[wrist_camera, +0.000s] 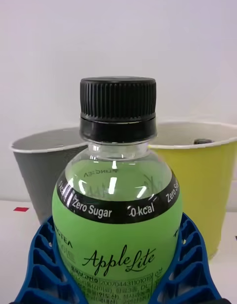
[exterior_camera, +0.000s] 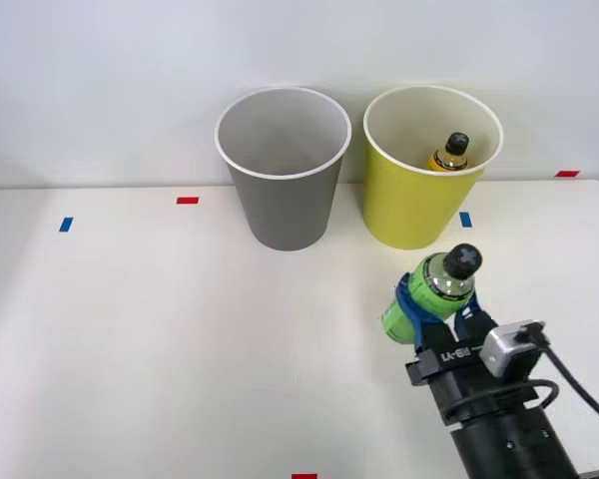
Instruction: Put cans in the gray bin, plastic bottles in the light green bin
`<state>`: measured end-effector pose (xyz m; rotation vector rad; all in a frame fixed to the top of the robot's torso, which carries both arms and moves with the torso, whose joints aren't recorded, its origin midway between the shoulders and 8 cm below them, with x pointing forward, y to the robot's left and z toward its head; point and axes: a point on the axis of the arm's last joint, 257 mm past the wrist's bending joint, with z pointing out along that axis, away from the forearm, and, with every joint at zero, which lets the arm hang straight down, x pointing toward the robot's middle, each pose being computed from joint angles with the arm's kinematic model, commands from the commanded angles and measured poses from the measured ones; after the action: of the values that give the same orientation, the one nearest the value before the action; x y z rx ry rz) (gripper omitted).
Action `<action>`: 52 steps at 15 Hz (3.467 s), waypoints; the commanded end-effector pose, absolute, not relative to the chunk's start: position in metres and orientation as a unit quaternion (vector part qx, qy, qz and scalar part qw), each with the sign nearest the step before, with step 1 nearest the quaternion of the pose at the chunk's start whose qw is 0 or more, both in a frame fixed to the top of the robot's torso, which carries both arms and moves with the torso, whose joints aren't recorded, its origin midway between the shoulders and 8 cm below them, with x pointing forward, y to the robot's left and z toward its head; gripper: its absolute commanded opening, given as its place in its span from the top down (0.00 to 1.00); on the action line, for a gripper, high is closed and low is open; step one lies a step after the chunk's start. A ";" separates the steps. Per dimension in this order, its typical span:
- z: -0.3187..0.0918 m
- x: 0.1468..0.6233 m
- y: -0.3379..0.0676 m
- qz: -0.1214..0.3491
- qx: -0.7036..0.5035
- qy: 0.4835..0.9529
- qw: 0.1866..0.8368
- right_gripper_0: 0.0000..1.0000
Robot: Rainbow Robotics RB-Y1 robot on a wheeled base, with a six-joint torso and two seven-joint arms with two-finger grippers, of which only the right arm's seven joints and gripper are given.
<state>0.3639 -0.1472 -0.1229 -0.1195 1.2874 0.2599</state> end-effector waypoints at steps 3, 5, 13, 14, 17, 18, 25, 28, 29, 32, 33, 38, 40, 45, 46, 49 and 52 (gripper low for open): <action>-0.034 0.367 -0.177 0.154 -0.003 0.536 0.830 0.98; -0.009 0.385 -0.179 0.189 0.017 0.518 0.834 0.99; 0.065 0.433 -0.170 0.243 -0.044 0.485 0.839 0.99; 0.067 0.448 -0.169 0.236 -0.052 0.484 0.841 0.99; 0.066 0.490 -0.166 0.226 -0.041 0.486 0.843 0.99; 0.068 0.503 -0.166 0.219 -0.039 0.485 0.846 0.99; 0.055 0.571 -0.166 0.162 -0.061 0.511 0.842 0.99; 0.044 0.585 -0.165 0.148 -0.077 0.527 0.833 0.99; 0.046 0.589 -0.160 0.150 -0.083 0.528 0.832 0.99; 0.049 0.591 -0.156 0.152 -0.087 0.527 0.831 0.99; 0.048 0.591 -0.157 0.152 -0.087 0.528 0.831 0.99; 0.048 0.591 -0.153 0.164 -0.080 0.528 0.829 0.17; 0.048 0.591 -0.153 0.167 -0.077 0.528 0.829 0.00; 0.048 0.590 -0.150 0.172 -0.074 0.528 0.829 0.00; 0.048 0.590 -0.150 0.168 -0.075 0.527 0.830 0.00; 0.049 0.587 -0.150 0.157 -0.086 0.524 0.832 0.00; 0.052 0.551 -0.158 0.151 -0.097 0.511 0.841 0.00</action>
<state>0.5647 -0.1526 0.0556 -0.1969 1.0824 0.3285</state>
